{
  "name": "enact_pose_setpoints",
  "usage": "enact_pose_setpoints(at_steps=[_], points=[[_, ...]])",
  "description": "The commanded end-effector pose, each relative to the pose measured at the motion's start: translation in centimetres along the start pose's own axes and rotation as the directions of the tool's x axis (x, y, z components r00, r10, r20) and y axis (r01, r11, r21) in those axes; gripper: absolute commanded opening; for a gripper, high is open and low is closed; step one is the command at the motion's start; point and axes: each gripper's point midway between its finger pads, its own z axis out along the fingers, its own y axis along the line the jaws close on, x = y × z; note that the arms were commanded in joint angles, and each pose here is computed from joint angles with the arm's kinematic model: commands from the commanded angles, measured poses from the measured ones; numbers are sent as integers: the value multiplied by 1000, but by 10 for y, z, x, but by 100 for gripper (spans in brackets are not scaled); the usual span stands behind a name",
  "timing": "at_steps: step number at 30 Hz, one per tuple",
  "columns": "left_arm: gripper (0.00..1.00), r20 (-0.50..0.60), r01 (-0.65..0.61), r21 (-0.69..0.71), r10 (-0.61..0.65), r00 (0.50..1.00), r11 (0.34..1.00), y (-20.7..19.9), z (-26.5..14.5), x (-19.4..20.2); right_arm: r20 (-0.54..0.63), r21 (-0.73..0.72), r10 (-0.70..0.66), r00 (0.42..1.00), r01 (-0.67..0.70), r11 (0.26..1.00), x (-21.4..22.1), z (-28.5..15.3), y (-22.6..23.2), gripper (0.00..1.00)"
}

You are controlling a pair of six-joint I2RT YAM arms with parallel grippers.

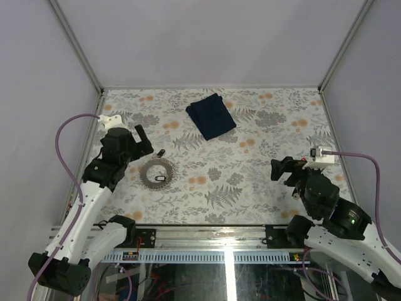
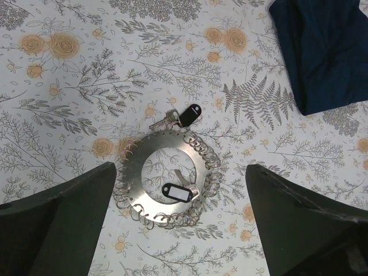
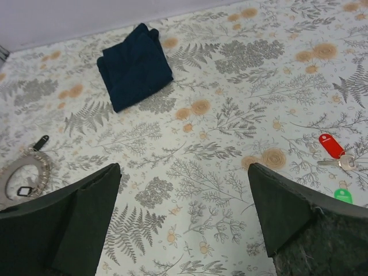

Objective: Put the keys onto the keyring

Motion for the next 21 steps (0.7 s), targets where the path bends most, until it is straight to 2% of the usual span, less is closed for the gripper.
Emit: enact_pose_setpoints(at_steps=[1,7,16,21], points=[[100,77,44,-11,-43,996,999,0,3,-16,-8,70,-30,1000,31,997,1,7,-6,99],[100,40,54,-50,-52,998,997,4,10,-9,-54,47,-91,994,94,994,12,16,5,100],[100,35,66,81,-69,997,995,-17,9,-5,-206,-39,-180,962,176,984,47,37,38,99],[100,-118,77,69,-68,991,995,-22,26,26,-345,-124,-224,911,192,973,79,48,67,99]])
